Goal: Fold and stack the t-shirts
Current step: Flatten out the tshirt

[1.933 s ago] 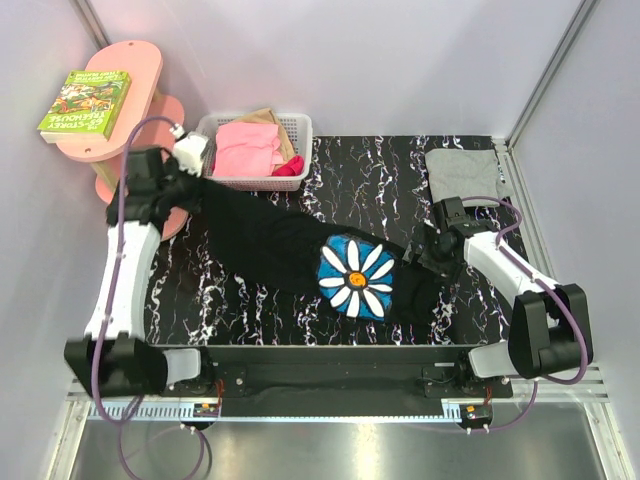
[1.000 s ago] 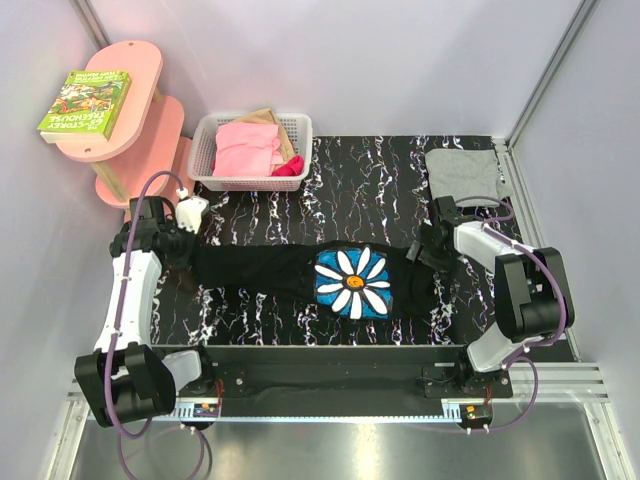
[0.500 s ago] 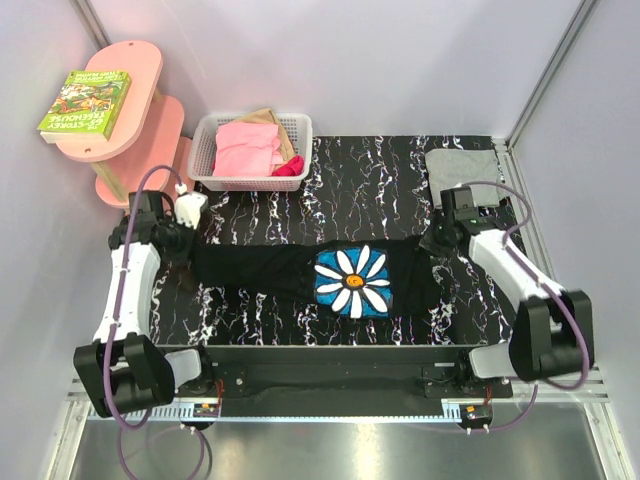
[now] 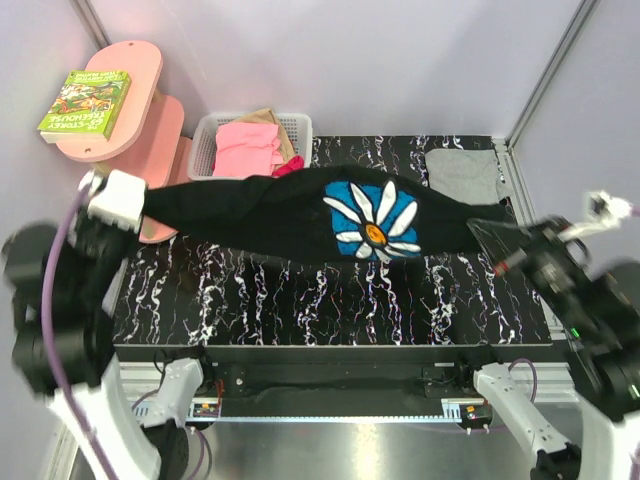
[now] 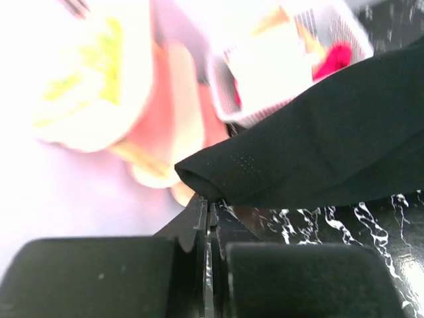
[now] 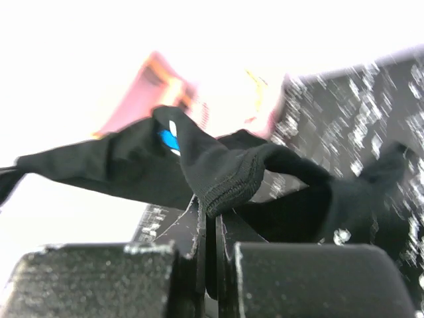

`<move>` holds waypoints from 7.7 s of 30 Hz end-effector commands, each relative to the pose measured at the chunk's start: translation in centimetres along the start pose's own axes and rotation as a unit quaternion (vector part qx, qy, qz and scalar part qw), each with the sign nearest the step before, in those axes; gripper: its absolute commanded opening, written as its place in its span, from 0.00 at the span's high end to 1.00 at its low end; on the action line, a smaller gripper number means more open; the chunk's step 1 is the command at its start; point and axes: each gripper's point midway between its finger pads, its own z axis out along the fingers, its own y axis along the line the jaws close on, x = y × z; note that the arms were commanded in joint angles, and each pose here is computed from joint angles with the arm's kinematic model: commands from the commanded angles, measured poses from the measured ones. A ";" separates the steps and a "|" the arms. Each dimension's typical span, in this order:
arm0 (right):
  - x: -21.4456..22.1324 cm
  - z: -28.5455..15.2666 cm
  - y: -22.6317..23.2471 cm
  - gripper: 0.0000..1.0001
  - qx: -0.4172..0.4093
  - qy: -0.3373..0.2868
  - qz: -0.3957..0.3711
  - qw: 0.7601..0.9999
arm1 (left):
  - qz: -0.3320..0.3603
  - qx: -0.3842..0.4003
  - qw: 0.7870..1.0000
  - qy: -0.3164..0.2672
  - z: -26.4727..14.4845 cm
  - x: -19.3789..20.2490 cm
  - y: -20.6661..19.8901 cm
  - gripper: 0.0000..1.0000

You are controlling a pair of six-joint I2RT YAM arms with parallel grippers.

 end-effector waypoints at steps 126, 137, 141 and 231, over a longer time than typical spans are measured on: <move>32.3 7.2 -21.6 0.00 0.337 0.437 0.009 0.834 | -0.133 0.234 0.900 0.342 16.4 31.9 -15.9 1.00; 32.9 6.1 -21.3 0.99 0.332 0.429 0.038 0.839 | -0.129 0.231 0.902 0.340 16.0 31.9 -15.8 1.00; 32.2 6.4 -20.7 1.00 0.326 0.424 0.039 0.844 | -0.130 0.226 0.903 0.342 15.8 32.0 -15.7 1.00; 8.6 -3.4 -3.5 1.00 0.145 0.246 0.043 0.957 | -0.067 0.136 0.954 0.259 7.0 16.9 -7.9 1.00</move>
